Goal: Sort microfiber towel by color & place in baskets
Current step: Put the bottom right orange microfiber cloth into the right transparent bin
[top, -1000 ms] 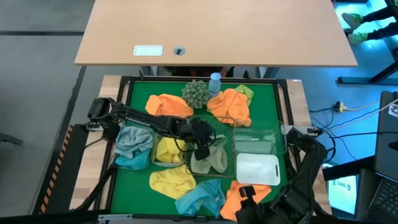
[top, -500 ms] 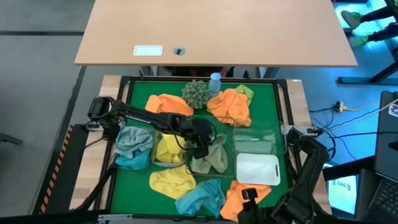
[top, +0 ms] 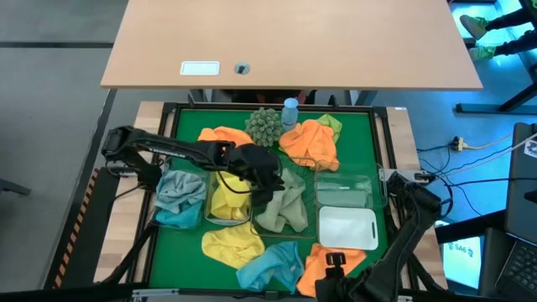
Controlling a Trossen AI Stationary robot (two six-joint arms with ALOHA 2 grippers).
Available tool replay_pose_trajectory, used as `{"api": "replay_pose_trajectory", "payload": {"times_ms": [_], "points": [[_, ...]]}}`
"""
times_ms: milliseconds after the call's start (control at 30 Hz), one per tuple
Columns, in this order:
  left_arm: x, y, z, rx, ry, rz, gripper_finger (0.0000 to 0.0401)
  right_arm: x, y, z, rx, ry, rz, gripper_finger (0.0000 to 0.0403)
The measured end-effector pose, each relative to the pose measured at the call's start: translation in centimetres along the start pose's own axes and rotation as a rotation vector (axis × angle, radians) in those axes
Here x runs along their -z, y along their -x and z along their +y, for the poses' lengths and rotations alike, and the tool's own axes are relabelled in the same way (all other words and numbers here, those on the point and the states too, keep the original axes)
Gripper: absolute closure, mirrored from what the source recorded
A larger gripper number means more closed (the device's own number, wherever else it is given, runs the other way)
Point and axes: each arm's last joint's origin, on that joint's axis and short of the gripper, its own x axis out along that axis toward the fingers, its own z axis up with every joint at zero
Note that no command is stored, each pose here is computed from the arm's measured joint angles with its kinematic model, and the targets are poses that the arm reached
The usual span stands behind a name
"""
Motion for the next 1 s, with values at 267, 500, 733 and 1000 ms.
{"api": "replay_pose_trajectory", "payload": {"times_ms": [267, 500, 733, 1000], "points": [[0.0, 0.9, -1.3, 0.037, -0.021, -0.017, 0.0307, 1.5, -4.0, -0.2, -0.034, -0.061, 0.059, 0.0235], [0.5, 0.8, -2.3, 0.057, -0.037, 0.0, 0.0307, 2.7, -5.8, -1.0, 0.016, -0.164, 0.104, 0.0235], [1.0, 0.8, -3.4, 0.083, -0.054, 0.007, 0.0307, 3.5, -7.4, -1.4, 0.017, -0.196, 0.103, 0.0235], [0.7, 2.3, -4.4, 0.118, -0.138, -0.03, 0.0307, 4.1, -9.3, -1.6, -0.029, -0.203, 0.07, 0.0235]]}}
